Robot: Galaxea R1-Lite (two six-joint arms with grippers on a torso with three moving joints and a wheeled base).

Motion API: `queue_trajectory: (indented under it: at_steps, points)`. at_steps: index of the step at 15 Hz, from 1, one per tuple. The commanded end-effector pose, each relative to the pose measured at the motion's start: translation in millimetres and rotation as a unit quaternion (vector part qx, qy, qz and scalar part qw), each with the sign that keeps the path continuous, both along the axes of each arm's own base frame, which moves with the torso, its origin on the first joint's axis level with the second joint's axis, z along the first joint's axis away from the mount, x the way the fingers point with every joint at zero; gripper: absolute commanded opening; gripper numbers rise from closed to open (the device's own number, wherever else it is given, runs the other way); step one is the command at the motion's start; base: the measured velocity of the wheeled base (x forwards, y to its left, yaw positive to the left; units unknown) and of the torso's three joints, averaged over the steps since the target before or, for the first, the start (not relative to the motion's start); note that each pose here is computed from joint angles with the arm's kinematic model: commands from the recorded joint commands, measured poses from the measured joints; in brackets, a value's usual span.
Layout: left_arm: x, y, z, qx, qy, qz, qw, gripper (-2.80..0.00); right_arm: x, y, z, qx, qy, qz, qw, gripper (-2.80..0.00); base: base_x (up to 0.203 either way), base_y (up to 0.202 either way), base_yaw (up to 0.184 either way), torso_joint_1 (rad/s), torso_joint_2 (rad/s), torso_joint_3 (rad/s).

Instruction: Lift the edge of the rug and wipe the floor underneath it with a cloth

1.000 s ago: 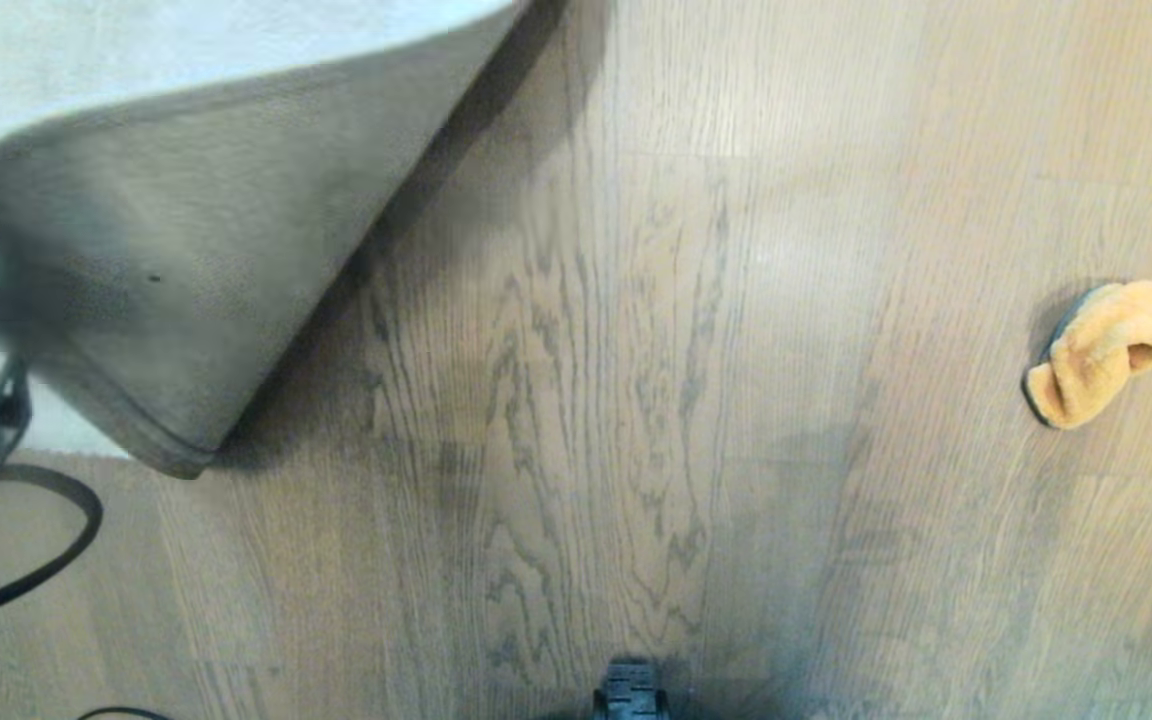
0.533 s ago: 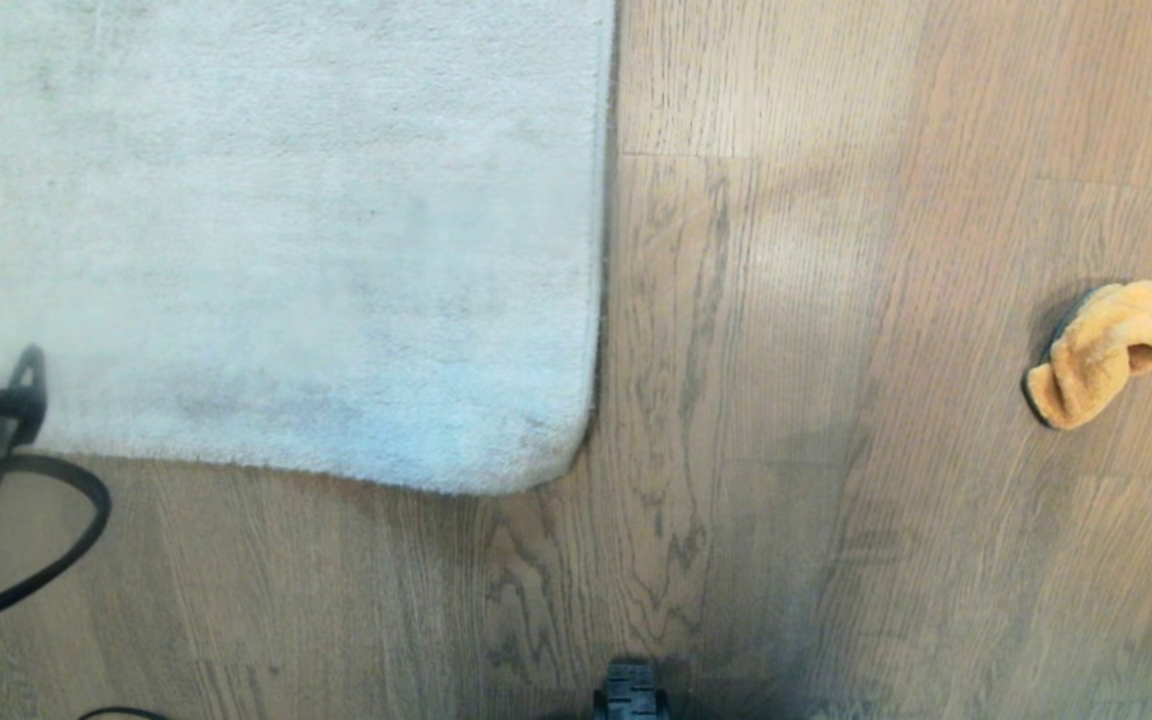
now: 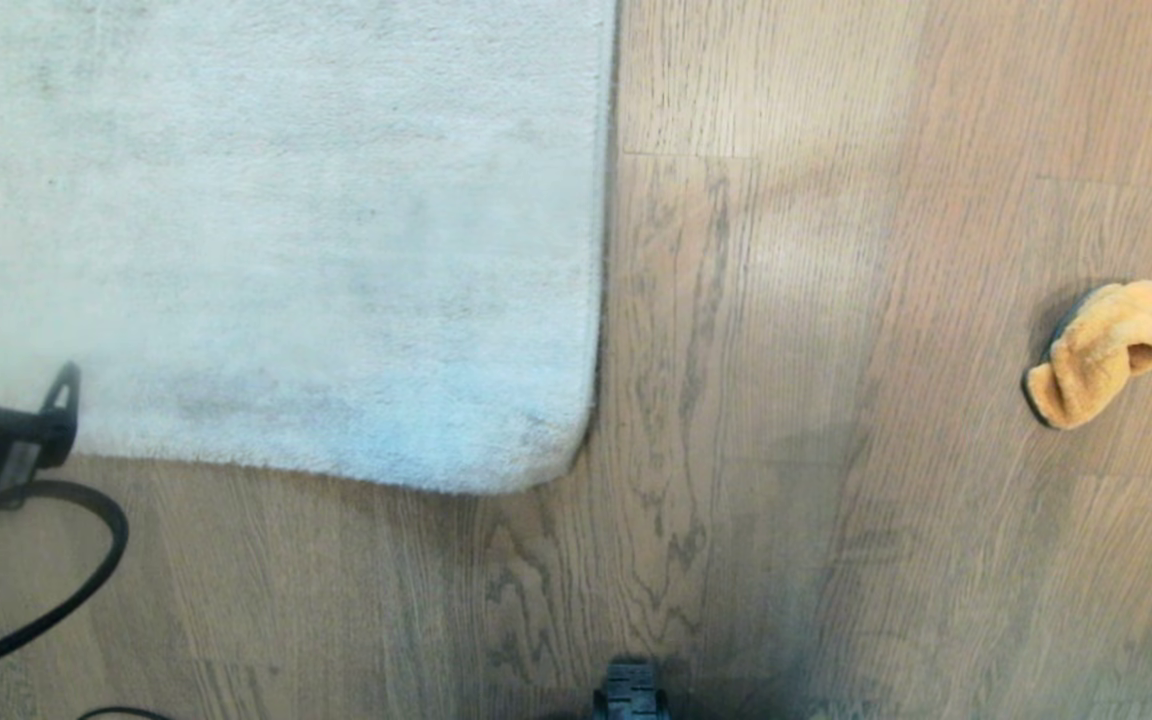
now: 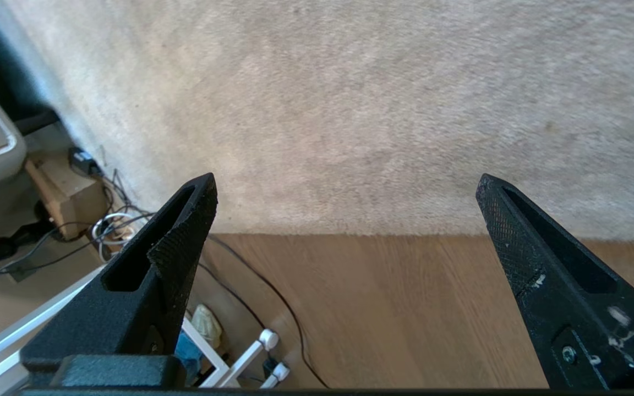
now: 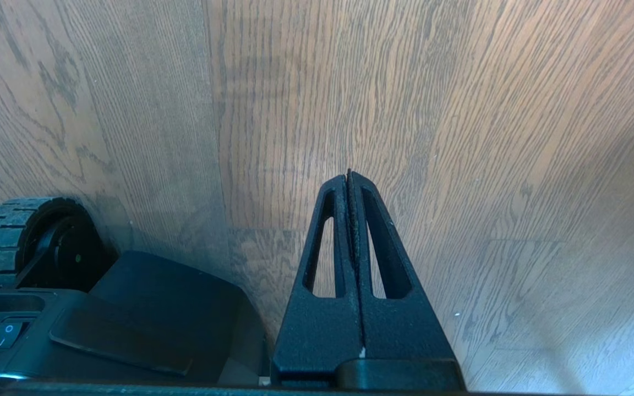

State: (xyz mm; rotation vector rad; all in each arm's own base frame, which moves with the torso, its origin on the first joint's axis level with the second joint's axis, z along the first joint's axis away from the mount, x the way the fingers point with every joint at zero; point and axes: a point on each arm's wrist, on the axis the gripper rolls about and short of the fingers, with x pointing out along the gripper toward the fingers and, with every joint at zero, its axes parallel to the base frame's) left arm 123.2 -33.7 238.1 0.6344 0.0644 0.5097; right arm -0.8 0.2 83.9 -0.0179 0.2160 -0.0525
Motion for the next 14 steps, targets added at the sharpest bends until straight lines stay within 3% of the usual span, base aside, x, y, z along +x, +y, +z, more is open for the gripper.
queue_trajectory:
  at_steps: [1,5,6,10,14]
  points:
    - [-0.5,-3.4,-3.4,0.003,0.006,-0.011,0.9999,0.0,0.2,0.0,0.1,0.0,0.0,0.0,1.0,-2.8,0.0,0.0,0.0,0.0,0.0,0.0]
    - [0.4,-7.9,-8.1,0.009,0.016,-0.025,0.9995,0.0,0.2,0.0,0.1,0.0,0.0,0.0,1.0,-2.8,0.0,0.0,0.0,0.0,0.0,0.0]
    - [0.3,-8.0,-8.6,0.01,0.017,-0.025,0.9995,-2.8,0.2,0.0,0.1,0.0,0.0,0.0,1.0,-2.8,0.0,0.0,0.0,0.0,0.0,0.0]
    - [-0.8,-6.8,-5.4,0.002,0.007,-0.024,0.9997,-2.8,0.2,0.0,0.1,0.0,0.0,0.0,1.0,-2.8,0.0,0.0,0.0,0.0,0.0,0.0]
    - [-8.1,-13.6,-13.2,-0.017,0.005,-0.066,0.9977,-2.8,0.2,0.0,0.1,0.0,0.0,0.0,1.0,-2.8,0.0,0.0,0.0,0.0,0.0,0.0]
